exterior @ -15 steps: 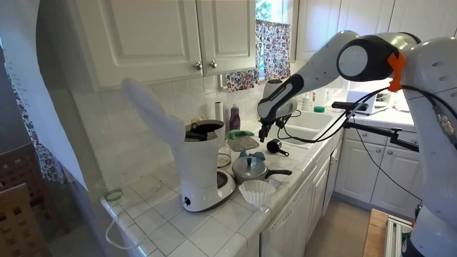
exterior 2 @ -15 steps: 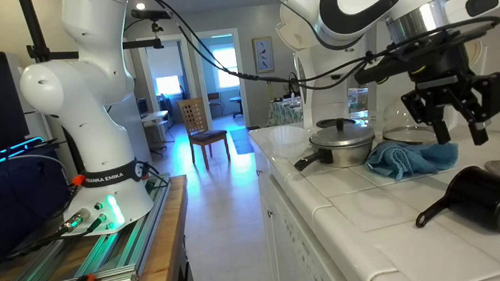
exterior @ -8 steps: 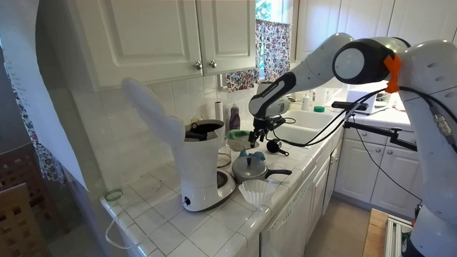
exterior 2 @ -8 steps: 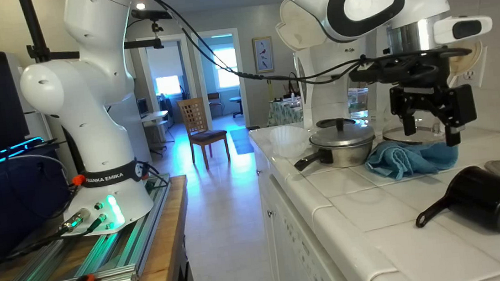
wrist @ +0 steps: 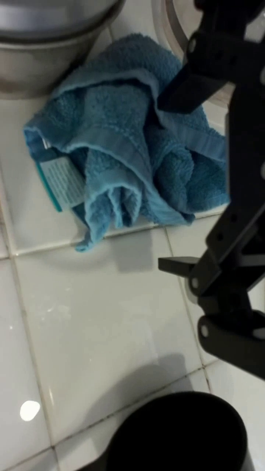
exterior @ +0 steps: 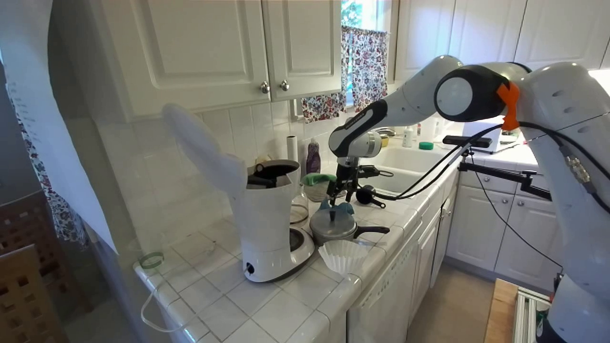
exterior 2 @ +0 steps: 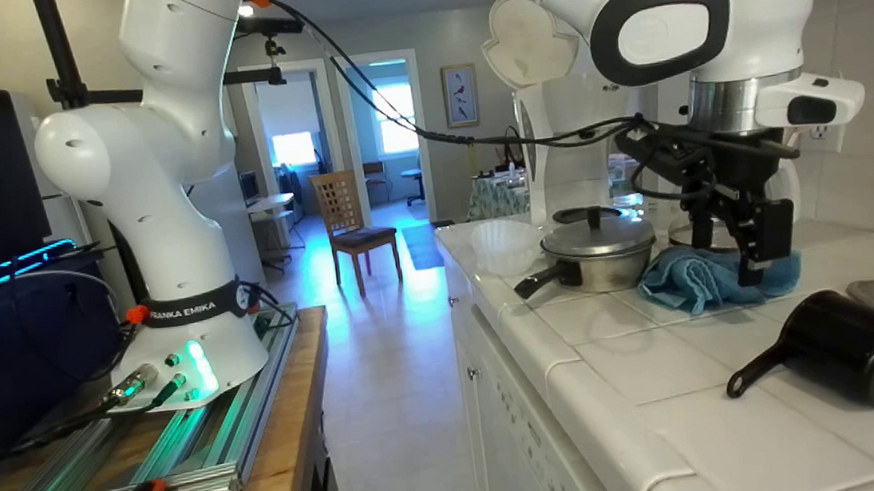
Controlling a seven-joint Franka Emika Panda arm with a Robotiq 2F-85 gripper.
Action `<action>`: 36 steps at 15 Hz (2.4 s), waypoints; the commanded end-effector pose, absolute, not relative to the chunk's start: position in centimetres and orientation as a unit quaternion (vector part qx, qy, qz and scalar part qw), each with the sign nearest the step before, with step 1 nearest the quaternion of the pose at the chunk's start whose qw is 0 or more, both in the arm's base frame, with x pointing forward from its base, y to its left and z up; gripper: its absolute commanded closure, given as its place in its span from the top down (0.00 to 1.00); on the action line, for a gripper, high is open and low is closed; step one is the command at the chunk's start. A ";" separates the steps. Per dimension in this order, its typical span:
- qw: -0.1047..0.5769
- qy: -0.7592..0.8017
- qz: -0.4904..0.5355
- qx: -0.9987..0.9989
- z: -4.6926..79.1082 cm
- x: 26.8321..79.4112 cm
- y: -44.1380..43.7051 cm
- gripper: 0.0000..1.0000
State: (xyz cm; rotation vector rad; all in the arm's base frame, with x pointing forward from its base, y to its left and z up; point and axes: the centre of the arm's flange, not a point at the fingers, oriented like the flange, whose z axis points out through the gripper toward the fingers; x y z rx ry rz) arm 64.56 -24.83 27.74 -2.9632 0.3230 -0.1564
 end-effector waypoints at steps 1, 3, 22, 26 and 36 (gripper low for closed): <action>0.114 0.128 -0.031 -0.985 26.6 65.7 -24.9 0.74; 0.111 0.131 -0.019 -0.985 26.1 65.6 -24.9 0.59; -0.004 -0.037 0.151 -0.988 33.1 57.1 -29.5 0.02; -0.050 -0.061 0.164 -0.983 32.2 56.2 -31.0 0.02; -0.099 -0.059 0.099 -0.988 36.8 57.9 -28.0 0.83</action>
